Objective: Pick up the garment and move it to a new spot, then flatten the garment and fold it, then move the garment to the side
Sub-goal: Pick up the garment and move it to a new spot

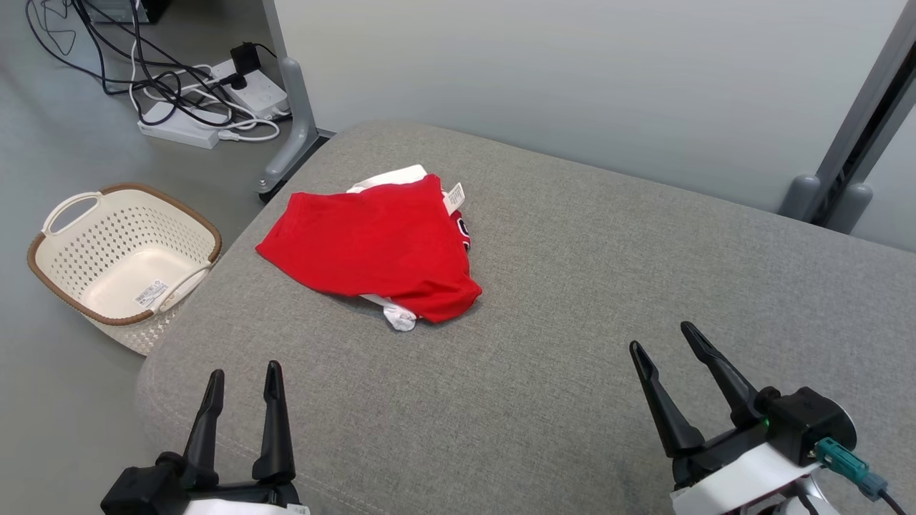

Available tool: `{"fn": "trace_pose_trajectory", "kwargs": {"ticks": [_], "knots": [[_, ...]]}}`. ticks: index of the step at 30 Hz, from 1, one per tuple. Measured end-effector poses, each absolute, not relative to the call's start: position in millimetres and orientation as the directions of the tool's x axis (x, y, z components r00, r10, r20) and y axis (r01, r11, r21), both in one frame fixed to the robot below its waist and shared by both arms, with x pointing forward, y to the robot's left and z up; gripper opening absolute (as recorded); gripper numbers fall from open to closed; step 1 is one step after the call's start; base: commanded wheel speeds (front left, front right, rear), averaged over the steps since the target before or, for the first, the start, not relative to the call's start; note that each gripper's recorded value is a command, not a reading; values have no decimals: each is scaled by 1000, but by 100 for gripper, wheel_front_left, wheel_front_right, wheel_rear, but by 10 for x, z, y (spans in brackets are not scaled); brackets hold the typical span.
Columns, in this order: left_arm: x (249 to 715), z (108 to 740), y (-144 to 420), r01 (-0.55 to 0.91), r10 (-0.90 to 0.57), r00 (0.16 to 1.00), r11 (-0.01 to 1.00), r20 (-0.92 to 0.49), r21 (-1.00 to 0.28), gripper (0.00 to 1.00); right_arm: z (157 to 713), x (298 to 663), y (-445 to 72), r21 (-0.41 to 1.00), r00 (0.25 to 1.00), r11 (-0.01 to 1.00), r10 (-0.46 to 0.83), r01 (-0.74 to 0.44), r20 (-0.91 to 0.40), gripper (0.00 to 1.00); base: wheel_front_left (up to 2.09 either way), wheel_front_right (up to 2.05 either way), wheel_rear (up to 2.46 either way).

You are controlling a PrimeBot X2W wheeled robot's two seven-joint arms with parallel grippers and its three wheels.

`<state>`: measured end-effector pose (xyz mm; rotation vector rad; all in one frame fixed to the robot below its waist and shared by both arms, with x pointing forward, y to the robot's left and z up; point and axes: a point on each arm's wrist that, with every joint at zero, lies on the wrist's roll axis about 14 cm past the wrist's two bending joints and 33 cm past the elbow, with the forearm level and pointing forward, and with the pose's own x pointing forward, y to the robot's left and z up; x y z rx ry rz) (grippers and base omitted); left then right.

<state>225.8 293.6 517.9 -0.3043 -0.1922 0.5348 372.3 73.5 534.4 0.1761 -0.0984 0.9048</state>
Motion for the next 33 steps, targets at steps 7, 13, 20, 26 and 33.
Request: {"fn": "trace_pose_trajectory", "kwargs": {"ticks": [7,13,20,26,33], "knots": [[2399,5112,2879,-452,501,862,825,70,-339,100,5289,3857,623,107,632,623,760,-775,154,100,0,0,0],[2659,5042,2886,-438,471,881,847,40,-302,100,5167,3953,555,99,630,622,765,-776,136,100,0,0,0],[3282,4914,2997,-418,428,904,878,-9,-234,100,5121,4164,431,67,627,624,765,-778,148,100,0,0,0],[3991,4808,3071,-356,347,935,914,-79,-195,100,5023,4395,234,61,651,650,744,-757,151,100,0,0,0],[4633,4450,3048,-293,231,928,936,-292,-193,100,4741,4556,25,81,686,681,720,-728,107,100,0,0,0]]}}
